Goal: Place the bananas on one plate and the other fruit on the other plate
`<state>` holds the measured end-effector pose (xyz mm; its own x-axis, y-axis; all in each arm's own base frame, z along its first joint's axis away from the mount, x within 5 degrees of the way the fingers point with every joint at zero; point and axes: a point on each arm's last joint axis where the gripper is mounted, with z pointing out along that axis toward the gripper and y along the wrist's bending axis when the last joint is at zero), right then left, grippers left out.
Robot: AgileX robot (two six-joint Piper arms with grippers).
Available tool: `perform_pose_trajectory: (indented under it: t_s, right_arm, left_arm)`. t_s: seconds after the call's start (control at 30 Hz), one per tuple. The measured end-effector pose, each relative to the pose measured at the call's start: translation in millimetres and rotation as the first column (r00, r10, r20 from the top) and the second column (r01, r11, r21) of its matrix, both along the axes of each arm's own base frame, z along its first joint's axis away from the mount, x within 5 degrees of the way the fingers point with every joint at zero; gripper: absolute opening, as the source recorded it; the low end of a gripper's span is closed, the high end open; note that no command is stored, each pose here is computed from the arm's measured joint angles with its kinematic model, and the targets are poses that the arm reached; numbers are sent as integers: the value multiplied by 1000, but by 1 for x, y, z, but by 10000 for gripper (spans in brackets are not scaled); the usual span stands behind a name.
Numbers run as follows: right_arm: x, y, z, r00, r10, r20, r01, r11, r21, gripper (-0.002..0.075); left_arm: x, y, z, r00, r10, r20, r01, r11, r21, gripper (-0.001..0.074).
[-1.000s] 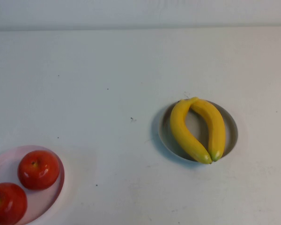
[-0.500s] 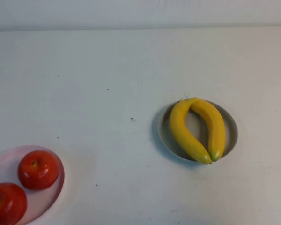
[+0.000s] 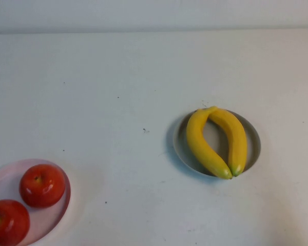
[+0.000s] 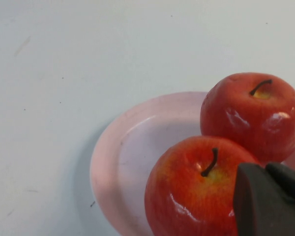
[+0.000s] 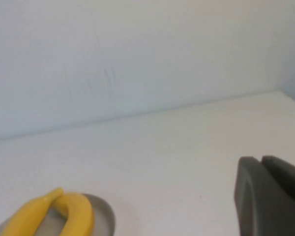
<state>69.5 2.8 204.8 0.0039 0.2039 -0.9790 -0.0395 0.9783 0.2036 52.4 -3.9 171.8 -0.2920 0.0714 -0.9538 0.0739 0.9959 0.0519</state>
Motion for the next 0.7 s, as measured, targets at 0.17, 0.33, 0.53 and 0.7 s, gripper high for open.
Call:
perform_pose_trajectory:
  t_s: [0.17, 0.33, 0.53, 0.7]
  right_arm:
    - [-11, -2, 2, 998, -20, 61, 19, 1000, 3, -15]
    - [-13, -2, -2, 999, -23, 26, 23, 1000, 2, -15]
    - [-13, -2, -2, 999, -24, 25, 24, 1000, -12, -15]
    - [-13, -2, -7, 999, -24, -22, 22, 995, -93, -15]
  left_arm:
    - [0, 0, 0, 1000, 0, 0, 0, 1000, 0, 2]
    - [0, 0, 0, 1000, 0, 2, 0, 1000, 0, 2]
    - [0, 0, 0, 1000, 0, 2, 0, 1000, 0, 2]
    - [0, 0, 0, 1000, 0, 2, 0, 1000, 0, 2]
